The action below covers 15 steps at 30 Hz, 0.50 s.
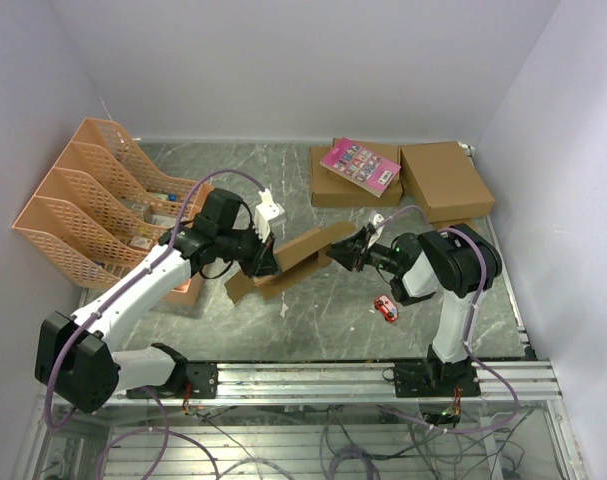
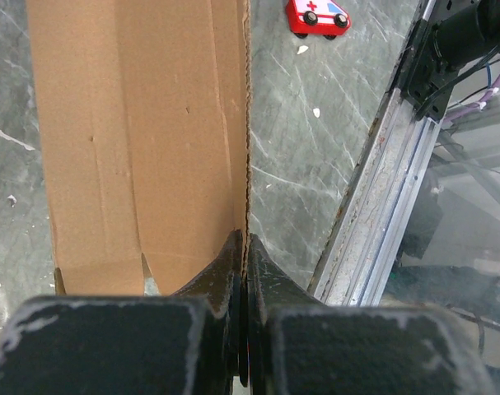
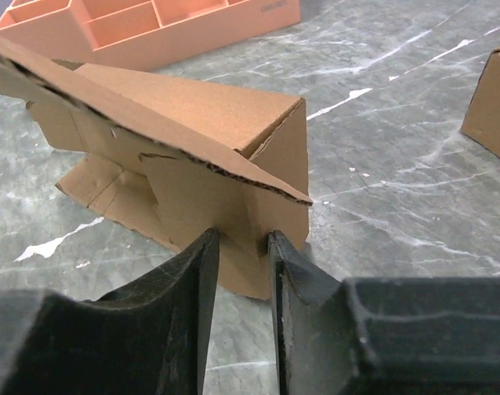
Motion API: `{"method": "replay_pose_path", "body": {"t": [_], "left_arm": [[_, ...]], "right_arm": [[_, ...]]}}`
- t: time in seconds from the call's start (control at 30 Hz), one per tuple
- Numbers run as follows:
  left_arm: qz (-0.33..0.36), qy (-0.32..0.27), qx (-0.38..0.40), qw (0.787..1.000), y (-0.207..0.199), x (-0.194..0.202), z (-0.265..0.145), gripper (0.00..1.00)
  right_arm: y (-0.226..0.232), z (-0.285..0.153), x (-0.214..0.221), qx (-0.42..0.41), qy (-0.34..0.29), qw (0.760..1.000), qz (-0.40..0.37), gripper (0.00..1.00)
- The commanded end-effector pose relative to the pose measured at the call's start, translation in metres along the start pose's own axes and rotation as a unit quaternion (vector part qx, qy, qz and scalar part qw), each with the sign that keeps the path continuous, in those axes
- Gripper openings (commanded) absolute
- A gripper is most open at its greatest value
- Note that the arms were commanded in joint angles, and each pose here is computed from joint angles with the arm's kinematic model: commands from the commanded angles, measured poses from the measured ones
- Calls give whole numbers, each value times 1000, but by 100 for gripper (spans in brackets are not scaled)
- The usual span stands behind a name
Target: Fold the paper box
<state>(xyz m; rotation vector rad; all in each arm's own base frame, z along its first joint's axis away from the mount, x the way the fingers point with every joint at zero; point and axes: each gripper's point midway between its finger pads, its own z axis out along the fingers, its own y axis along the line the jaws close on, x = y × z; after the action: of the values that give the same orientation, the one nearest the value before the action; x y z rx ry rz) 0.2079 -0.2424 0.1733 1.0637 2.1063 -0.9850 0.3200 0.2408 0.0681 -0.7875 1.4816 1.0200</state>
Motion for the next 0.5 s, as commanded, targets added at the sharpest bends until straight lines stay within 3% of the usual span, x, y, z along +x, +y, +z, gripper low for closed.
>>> {"method": "replay_pose_path", "body": {"t": [0.0,0.2,0.47], "left_arm": [[-5,-12,29,1000,-7,-10,-4,7],[-10,-15,38,999,-6,-10,-8,7],[-17,-17,54,998,-6,-8,-9,7]], "right_arm": [[0,10,-33,-8,-63,996,-65,27],[1,14,-25,-15,-59,997,-55,25],[-8,17,-23,8,-61,997,-38,34]]}}
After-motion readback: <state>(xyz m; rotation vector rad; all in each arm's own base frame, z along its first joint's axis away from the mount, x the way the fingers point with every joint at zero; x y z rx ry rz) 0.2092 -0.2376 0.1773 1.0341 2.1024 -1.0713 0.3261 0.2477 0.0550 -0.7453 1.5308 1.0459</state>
